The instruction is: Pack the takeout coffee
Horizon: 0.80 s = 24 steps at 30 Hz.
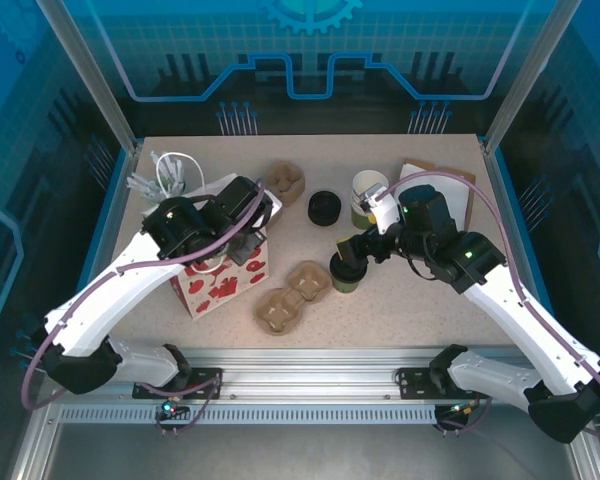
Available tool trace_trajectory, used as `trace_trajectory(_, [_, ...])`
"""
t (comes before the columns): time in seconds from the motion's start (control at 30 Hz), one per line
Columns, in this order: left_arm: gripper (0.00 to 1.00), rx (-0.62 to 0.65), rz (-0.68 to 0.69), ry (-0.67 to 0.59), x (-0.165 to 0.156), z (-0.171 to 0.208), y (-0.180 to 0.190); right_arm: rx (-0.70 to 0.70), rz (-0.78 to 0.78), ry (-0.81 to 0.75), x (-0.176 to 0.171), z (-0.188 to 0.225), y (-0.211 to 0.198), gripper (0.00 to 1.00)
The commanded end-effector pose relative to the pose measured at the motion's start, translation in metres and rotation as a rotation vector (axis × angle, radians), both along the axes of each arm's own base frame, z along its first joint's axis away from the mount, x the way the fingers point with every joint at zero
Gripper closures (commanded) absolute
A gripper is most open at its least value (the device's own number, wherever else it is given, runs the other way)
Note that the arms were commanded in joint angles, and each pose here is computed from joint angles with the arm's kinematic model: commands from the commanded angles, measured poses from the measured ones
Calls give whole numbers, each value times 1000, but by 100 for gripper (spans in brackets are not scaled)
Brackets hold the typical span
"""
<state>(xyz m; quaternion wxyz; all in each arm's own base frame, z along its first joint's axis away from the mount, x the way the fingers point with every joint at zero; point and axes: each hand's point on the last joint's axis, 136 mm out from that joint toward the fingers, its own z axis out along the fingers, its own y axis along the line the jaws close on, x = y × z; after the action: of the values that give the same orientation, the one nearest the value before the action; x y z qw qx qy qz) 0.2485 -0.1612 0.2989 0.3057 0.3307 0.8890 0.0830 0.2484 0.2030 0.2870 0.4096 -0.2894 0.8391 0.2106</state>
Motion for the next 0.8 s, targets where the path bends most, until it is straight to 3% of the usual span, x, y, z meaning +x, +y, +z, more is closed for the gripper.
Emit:
trace_trajectory(0.0, [100, -12, 25, -41, 16, -6, -8, -8, 25, 14, -7, -4, 3, 4])
trace_trajectory(0.4, [100, -110, 16, -16, 41, -35, -51, -11, 21, 17, -9, -6, 1, 4])
trace_trajectory(0.77, [100, -165, -14, -117, 79, -31, -87, -30, 2, 12, -10, -8, -5, 4])
